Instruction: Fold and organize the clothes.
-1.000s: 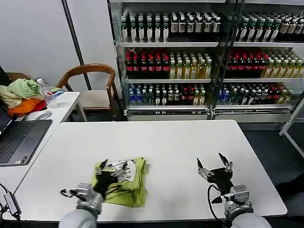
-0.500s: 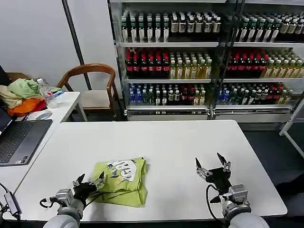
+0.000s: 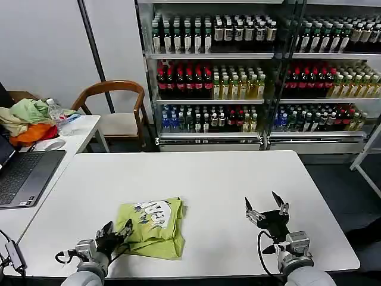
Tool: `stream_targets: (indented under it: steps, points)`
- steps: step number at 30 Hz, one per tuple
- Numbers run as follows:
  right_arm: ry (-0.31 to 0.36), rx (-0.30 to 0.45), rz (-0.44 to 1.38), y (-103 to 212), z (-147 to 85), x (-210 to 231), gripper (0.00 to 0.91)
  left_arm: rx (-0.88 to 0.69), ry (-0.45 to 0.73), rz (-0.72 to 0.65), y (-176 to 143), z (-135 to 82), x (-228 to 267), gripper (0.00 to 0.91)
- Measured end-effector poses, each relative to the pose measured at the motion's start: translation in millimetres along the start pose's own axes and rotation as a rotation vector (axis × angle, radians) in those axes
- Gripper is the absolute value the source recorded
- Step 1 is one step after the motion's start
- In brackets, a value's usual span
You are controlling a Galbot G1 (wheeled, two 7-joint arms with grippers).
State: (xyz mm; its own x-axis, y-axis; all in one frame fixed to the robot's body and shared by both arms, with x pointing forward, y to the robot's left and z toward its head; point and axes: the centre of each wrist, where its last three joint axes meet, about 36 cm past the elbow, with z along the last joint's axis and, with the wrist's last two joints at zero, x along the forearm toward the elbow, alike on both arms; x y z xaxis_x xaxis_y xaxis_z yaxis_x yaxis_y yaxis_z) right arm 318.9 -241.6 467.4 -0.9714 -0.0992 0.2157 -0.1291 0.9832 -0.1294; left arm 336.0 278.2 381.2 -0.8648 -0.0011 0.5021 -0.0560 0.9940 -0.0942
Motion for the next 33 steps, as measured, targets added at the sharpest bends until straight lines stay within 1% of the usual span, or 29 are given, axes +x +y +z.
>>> stream_targets:
  steps: [10, 16, 18, 24, 26, 29, 33]
  points:
    - [-0.001, -0.005, -0.003, 3.3, 0.6, -2.1, 0.907, -0.001, 0.003, 0.027, -9.7, 8.0, -5.0, 0.050]
    - [-0.003, -0.002, -0.008, 3.7, 0.4, -5.6, 0.907, 0.026, -0.022, 0.060, -13.4, 6.7, -5.7, 0.050]
    - [-0.006, 0.001, -0.008, 2.9, -0.7, -6.7, 0.907, 0.043, -0.030, 0.084, -14.7, 3.5, -3.0, 0.050]
    - [-0.011, 0.007, -0.008, -0.8, -2.2, -11.7, 0.907, 0.063, -0.092, 0.149, -19.6, -20.8, 13.2, 0.040]
    - [-0.014, 0.008, -0.009, -1.9, -2.7, -13.2, 0.907, 0.059, -0.096, 0.155, -15.0, -26.4, 17.5, 0.040]
    - [-0.018, 0.009, -0.014, -2.6, -3.4, -15.6, 0.907, 0.042, -0.094, 0.136, 2.8, -37.1, 22.7, 0.040]
    - [-0.030, 0.010, -0.023, -2.8, -5.6, -18.6, 0.907, 0.001, -0.081, 0.054, 45.5, -55.5, 30.8, 0.040]
